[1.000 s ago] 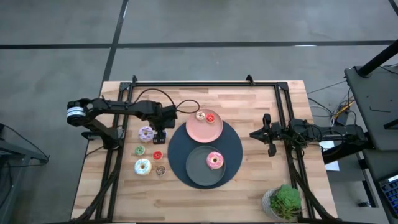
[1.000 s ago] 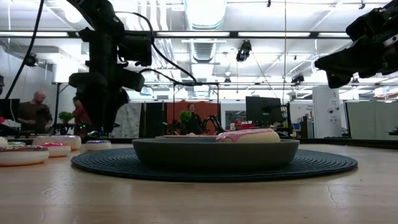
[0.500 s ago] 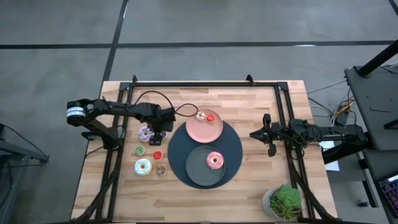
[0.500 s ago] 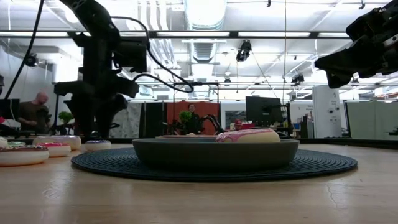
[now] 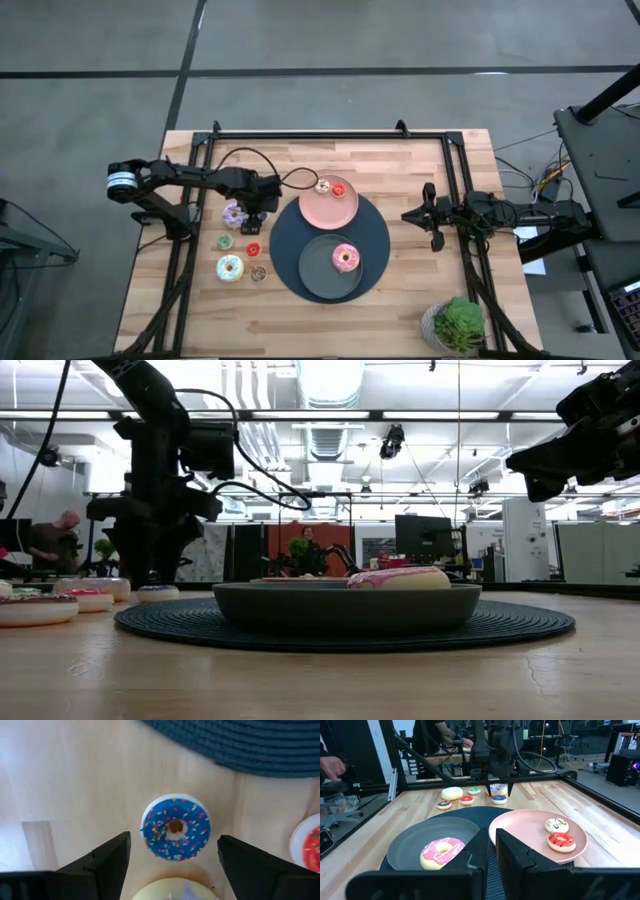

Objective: Pick & Place donuts
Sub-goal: Put the small blue donut on the pink plate

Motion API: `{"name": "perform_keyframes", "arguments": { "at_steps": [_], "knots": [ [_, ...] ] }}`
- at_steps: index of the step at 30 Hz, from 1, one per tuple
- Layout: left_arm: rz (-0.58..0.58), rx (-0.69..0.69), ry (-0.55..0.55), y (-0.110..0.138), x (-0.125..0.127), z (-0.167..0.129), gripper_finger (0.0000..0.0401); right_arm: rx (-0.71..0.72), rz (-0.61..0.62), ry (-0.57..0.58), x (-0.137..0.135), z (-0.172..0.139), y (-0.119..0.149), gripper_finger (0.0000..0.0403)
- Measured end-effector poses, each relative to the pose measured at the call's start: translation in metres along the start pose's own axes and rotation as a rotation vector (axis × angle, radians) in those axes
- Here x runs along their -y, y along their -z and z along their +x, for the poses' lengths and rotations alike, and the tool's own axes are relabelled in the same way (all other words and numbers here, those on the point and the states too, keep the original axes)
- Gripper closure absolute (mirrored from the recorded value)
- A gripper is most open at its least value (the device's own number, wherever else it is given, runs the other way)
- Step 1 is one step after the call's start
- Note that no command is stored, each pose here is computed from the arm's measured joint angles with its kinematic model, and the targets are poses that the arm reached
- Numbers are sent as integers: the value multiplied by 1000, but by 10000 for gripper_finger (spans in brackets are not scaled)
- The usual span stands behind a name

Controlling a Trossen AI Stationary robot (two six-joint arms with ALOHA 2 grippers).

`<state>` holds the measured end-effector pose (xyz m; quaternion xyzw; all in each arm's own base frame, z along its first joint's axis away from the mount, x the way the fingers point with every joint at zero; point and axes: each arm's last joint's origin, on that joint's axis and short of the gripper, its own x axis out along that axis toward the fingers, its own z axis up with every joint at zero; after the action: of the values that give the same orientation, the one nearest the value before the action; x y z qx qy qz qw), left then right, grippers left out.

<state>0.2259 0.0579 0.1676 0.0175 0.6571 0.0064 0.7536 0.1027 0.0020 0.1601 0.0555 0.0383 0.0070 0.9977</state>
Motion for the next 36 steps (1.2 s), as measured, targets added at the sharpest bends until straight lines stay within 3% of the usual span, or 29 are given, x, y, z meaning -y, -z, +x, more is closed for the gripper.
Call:
{"name": "perform_keyframes", "arguments": {
  "at_steps": [36],
  "knots": [
    [0, -7, 4, -5, 0, 19, 139, 0, 0, 1, 0, 0, 0, 374]
  ]
}}
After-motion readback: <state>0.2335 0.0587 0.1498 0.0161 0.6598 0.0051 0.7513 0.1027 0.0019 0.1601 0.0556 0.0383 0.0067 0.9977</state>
